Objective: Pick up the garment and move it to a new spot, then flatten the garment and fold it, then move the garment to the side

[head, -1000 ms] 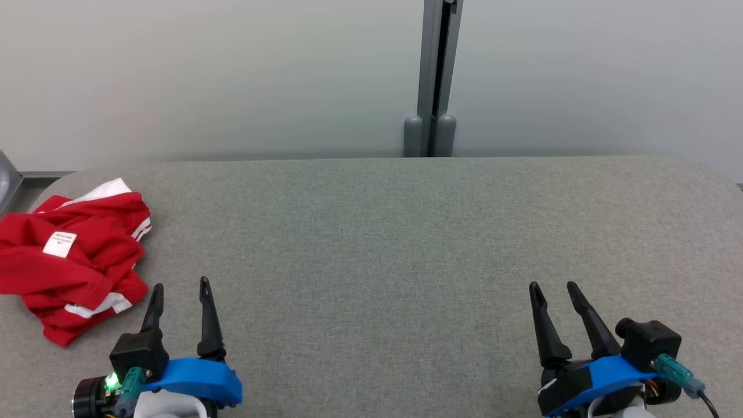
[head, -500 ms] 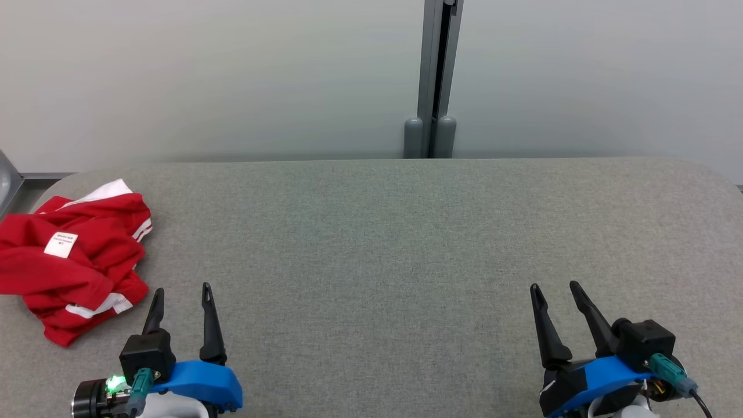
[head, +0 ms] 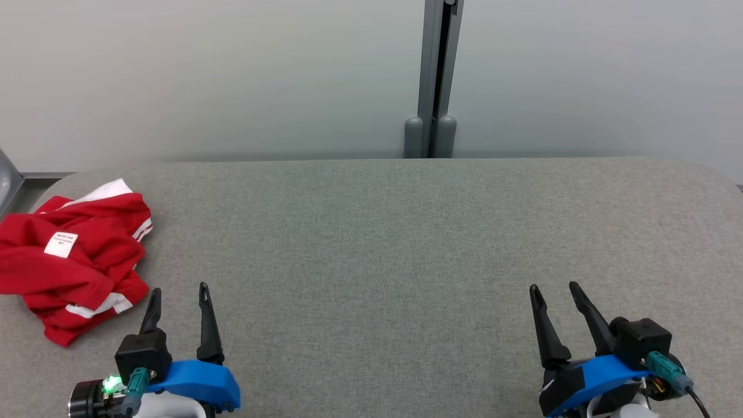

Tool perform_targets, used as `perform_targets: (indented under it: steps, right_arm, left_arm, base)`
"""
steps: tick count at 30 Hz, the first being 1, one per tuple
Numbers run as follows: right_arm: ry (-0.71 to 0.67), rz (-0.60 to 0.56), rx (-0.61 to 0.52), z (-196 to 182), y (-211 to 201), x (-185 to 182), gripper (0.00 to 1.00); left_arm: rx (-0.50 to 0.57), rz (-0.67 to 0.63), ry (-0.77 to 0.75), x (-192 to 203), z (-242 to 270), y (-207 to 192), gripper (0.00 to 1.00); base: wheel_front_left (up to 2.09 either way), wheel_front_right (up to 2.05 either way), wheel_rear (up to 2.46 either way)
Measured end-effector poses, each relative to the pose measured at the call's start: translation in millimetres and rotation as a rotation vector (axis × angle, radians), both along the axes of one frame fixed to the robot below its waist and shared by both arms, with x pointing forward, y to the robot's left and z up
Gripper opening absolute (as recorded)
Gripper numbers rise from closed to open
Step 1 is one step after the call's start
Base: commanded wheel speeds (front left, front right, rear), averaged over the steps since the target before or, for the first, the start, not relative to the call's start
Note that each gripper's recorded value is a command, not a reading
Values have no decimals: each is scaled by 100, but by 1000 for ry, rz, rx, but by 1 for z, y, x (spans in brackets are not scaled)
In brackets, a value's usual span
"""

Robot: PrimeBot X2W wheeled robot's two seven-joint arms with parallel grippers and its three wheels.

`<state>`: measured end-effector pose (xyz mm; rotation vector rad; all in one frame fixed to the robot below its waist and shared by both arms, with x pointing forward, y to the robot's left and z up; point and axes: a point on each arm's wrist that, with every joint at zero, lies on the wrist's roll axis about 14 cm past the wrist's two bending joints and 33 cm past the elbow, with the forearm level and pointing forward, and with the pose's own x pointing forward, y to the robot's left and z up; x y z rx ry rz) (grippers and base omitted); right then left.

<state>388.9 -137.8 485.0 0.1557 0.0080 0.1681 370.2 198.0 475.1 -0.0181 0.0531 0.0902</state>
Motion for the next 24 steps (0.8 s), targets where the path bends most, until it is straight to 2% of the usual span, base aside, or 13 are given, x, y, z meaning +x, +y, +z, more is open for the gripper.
perform_targets:
  steps: [14,24]
  right_arm:
    - [-2,35,1,1,12,4,100]
    - [-21,169,-6,6,60,15,100]
  left_arm:
    - [13,29,-10,-5,5,13,100]
    - [33,162,-25,-32,13,60,100]
  base:
    - [0,0,0]
    - [0,0,0]
